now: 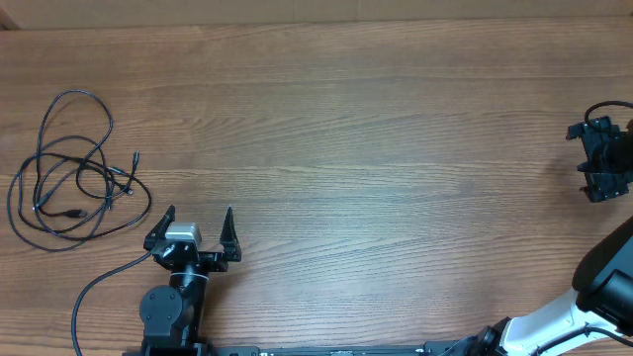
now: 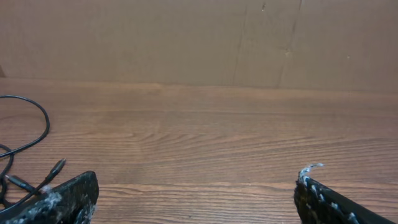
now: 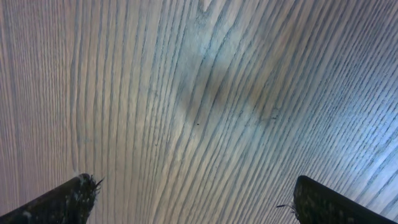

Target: Untangle cables

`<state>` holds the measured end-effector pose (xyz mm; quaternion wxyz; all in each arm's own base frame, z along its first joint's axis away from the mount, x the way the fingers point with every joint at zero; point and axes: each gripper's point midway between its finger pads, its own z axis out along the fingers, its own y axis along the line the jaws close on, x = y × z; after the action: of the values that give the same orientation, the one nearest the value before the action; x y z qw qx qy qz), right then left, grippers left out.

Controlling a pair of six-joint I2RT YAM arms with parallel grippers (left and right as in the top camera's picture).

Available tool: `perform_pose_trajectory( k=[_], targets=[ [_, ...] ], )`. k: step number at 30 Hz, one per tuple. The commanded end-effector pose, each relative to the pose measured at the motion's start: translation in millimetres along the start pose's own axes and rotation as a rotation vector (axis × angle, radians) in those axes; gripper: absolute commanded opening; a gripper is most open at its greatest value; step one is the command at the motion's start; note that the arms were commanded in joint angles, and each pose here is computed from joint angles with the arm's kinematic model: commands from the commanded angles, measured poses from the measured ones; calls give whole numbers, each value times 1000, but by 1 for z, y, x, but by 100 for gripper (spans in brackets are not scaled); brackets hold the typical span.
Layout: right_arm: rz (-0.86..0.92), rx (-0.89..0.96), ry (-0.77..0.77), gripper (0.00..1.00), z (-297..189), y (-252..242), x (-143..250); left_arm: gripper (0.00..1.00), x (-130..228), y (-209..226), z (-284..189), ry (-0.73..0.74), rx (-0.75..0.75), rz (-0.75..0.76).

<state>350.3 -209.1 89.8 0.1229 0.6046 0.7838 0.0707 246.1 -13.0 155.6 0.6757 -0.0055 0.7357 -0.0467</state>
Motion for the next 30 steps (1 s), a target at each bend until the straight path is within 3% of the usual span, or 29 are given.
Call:
perform_pose_trajectory(
  k=[1,18,30],
  targets=[
    [3,-1,-9,100,-2,0,-1,100,0,1,0,-5,-5,15],
    [-5,-39,-51,100,-23,6,-3,100,0,1,0,-5,-5,15],
    [-55,-315,-351,100,-180,26,4,100,0,1,0,-5,-5,15]
  ],
)
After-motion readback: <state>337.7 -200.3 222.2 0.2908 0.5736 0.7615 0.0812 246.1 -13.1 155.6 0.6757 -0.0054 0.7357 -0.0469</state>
